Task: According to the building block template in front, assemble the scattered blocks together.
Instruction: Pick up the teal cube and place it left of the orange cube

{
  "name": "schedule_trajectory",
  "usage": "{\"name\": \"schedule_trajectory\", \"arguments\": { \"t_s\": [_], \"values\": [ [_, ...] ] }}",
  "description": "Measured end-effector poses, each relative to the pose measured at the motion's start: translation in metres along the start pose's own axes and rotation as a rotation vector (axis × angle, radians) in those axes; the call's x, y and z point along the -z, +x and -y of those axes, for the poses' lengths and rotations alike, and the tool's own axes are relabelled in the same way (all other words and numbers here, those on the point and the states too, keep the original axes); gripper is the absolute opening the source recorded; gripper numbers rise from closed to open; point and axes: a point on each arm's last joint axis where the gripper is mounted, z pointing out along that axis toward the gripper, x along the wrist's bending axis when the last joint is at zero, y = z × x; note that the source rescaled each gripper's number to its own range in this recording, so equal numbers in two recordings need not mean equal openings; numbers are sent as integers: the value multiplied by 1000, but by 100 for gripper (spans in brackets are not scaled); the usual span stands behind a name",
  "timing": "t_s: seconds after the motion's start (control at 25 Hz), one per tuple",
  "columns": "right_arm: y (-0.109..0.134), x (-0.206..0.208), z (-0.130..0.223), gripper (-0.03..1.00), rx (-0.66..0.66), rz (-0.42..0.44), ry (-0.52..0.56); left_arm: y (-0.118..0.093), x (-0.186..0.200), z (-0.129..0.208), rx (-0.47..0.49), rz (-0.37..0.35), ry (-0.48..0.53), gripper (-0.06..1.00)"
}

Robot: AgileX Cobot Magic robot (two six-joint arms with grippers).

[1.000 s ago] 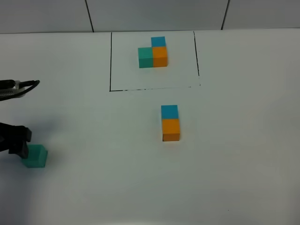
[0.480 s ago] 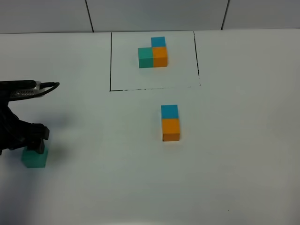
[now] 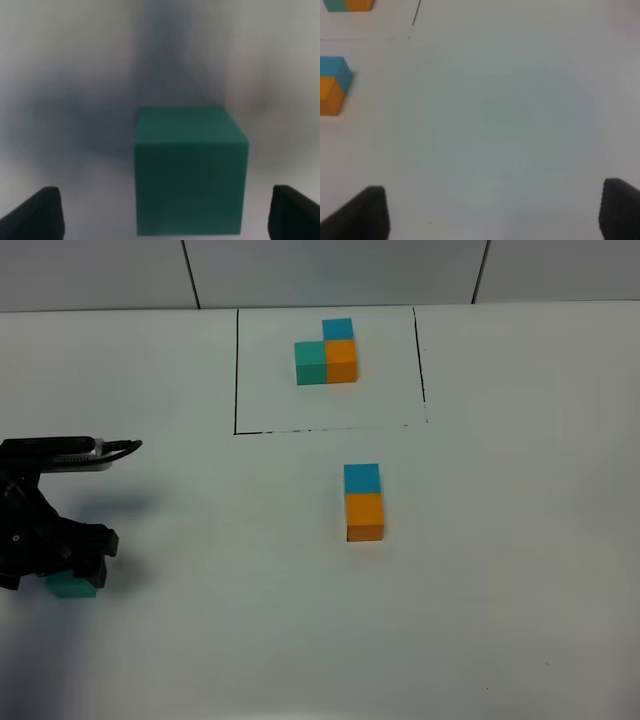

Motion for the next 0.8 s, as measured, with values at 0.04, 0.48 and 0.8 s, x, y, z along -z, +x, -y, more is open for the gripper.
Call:
{"name": "schedule_trajectory", "arguments": {
  "t_s": [0.04, 0.48, 0.8],
  "values": [
    [0, 0, 0, 72, 0, 0, 0, 0, -2, 2, 0, 2, -9, 85],
    [0, 0, 0, 72, 0, 0, 0, 0, -5, 2, -2, 7, -34, 83],
    [0, 0, 0, 72, 0, 0, 0, 0, -11, 4, -10, 6, -24, 81]
  ]
}}
